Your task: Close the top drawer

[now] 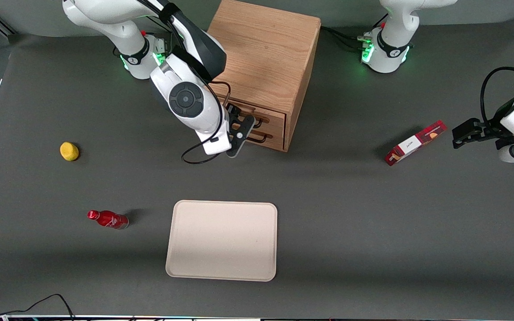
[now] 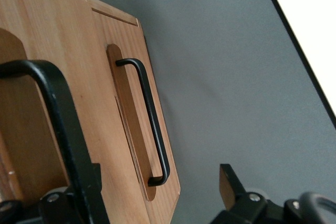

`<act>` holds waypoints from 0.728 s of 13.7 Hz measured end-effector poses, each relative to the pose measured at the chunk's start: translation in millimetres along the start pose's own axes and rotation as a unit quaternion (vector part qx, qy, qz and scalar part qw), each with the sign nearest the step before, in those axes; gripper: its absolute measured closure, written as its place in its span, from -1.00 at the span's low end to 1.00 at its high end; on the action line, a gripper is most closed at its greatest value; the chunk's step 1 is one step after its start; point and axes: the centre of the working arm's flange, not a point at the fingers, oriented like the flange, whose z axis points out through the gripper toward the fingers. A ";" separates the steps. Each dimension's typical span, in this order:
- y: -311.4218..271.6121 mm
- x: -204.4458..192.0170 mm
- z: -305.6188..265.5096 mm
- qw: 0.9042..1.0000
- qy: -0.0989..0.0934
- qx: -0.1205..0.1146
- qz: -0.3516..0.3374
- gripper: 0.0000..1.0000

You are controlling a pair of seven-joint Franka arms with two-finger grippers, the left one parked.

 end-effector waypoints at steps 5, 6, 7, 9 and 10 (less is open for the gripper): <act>-1.9 0.0 -0.7 1.000 0.001 -0.002 0.000 -1.00; -3.0 0.1 -0.6 1.000 0.000 -0.003 -0.001 -1.00; -4.2 -0.1 -0.5 1.000 0.000 -0.003 -0.001 -1.00; -4.9 -0.7 -1.1 1.000 0.000 -0.005 0.000 -1.00; -5.3 -0.9 -2.0 1.000 0.001 -0.006 0.000 -1.00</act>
